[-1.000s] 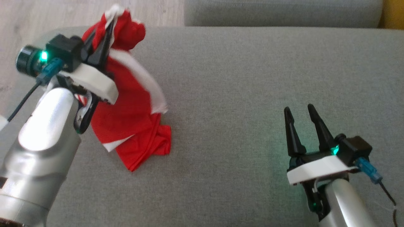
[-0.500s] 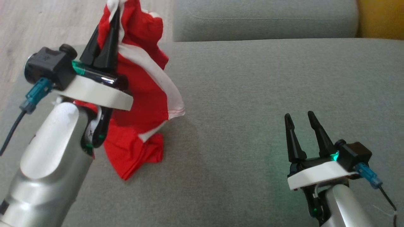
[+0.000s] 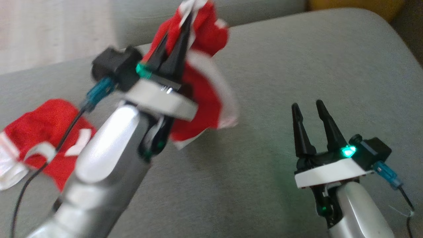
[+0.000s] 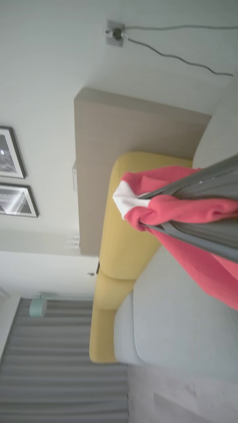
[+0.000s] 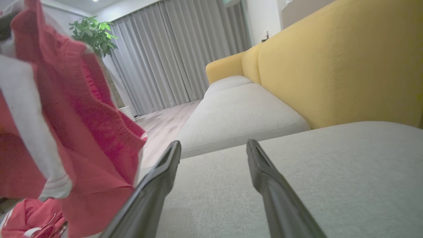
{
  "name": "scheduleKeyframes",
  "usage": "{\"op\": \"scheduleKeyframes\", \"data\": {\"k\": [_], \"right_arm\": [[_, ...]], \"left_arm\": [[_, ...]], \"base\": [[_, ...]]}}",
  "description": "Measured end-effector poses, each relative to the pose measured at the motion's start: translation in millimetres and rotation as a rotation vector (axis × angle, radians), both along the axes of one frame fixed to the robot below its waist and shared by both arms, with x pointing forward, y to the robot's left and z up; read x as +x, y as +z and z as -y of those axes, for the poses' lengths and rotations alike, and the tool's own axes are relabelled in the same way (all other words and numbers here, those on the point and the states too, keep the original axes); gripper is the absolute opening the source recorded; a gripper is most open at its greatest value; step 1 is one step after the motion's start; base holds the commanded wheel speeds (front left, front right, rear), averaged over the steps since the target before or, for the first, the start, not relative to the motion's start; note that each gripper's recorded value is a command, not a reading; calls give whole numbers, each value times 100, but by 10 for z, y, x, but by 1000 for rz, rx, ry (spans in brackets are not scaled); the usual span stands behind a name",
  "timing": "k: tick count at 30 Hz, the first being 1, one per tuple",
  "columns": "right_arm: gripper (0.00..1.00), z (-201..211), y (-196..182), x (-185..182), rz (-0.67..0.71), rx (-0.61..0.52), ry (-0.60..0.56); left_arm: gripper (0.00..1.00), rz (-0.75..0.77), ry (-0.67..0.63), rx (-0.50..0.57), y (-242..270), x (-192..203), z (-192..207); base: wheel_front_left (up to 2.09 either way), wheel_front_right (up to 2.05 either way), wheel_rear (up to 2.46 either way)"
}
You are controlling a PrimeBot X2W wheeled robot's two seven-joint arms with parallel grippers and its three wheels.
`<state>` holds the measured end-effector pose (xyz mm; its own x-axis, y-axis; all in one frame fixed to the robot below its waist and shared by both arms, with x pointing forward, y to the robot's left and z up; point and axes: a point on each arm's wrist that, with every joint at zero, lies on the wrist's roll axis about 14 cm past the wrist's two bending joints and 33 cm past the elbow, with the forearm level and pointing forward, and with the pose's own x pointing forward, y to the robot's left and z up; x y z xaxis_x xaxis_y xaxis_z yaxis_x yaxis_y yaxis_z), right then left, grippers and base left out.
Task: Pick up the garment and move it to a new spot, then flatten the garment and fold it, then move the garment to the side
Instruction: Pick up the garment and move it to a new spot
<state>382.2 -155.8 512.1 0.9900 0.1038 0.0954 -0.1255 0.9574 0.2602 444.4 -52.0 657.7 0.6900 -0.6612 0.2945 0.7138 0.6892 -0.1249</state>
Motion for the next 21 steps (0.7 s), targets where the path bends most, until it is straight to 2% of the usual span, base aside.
{"op": "scheduleKeyframes", "data": {"k": [3, 4, 9, 11, 14, 17, 18, 19, 20, 21], "right_arm": [[100, 137, 81, -42, 21, 17, -41], [100, 244, 105, -88, 26, 24, -74], [100, 513, 71, -182, 12, 27, -160], [100, 578, 35, -179, 0, 24, -180], [100, 644, -2, -149, -11, 24, -200], [100, 671, -10, -77, -11, 23, -204], [100, 662, -14, -47, -11, 22, -200], [100, 647, -26, -16, -13, 22, -195], [100, 629, -43, 16, -17, 22, -188], [100, 605, -58, 47, -20, 23, -180]], "left_arm": [[0, 42, -97, -89, 319, -9, 441], [0, 83, -143, -156, 556, -3, 658], [0, 62, -176, -329, 766, 157, 846], [0, 19, -164, -371, 665, 277, 833], [0, -82, -123, -375, 302, 476, 783], [0, -196, -64, -262, -404, 577, 696], [26, -243, -34, -225, -669, 599, 632], [91, -291, 1, -182, -939, 616, 547], [100, -327, 41, -133, -1188, 637, 435], [100, -355, 83, -87, -1398, 663, 307]], "base": [[0, 0, 0], [0, 0, 0], [0, 0, 0], [0, 0, 0], [0, 0, 0], [0, 0, 0], [0, 0, 0], [0, 0, 0], [0, 0, 0], [0, 0, 0]]}}
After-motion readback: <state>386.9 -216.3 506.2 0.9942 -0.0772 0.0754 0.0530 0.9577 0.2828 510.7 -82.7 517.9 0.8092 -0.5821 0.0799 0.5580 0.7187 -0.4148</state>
